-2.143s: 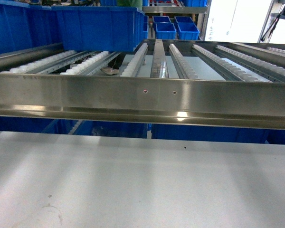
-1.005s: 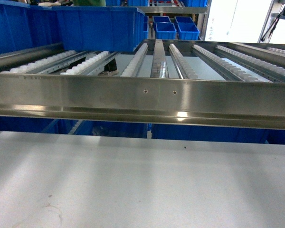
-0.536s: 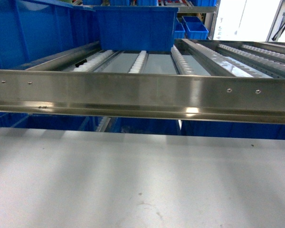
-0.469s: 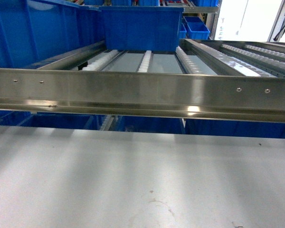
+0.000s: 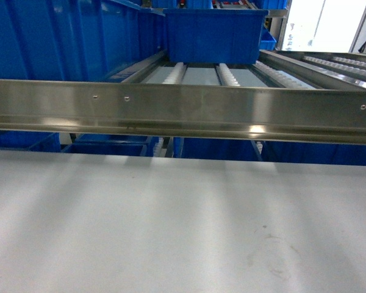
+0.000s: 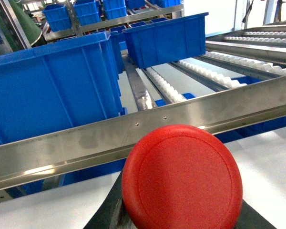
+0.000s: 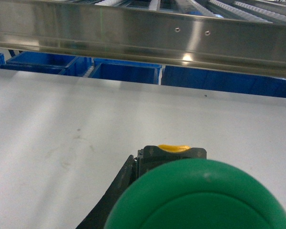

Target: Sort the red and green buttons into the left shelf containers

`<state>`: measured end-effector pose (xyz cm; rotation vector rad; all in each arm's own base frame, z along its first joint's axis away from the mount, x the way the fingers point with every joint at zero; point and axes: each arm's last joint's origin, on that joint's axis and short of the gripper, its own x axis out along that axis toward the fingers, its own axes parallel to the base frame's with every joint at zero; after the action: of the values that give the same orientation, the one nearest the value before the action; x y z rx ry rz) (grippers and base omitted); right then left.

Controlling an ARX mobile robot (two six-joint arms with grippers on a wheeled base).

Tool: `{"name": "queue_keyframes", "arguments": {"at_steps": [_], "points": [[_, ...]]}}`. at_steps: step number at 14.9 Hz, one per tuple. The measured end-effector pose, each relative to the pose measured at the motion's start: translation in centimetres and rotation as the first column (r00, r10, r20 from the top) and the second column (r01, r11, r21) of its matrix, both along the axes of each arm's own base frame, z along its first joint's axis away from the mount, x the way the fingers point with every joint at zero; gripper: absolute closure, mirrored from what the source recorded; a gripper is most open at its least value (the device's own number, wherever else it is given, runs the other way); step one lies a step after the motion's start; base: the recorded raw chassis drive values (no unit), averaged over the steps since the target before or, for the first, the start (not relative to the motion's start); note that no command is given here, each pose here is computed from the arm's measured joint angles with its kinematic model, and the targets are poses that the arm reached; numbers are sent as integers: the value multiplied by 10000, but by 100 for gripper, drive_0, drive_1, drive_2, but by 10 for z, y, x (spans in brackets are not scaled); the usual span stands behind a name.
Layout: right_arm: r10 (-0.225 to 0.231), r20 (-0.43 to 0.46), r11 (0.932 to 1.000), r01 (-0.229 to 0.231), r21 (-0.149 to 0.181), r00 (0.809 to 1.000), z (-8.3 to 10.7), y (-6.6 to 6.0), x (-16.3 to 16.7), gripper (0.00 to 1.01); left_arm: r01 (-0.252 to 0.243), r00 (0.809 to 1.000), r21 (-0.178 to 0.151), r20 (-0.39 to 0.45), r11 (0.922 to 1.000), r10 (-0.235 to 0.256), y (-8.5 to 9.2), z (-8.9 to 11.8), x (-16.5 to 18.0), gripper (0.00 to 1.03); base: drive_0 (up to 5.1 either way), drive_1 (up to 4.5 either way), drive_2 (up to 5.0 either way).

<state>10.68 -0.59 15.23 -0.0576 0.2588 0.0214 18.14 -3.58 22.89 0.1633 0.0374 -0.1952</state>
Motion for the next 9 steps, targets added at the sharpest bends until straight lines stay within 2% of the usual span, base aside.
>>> {"name": "queue_keyframes", "arguments": {"at_steps": [9], "points": [[30,-15,10000,-30,8,10000,0,0,0,75,15,10000,7,-18,10000,-15,0,0,0,79,-475,112,367]]}}
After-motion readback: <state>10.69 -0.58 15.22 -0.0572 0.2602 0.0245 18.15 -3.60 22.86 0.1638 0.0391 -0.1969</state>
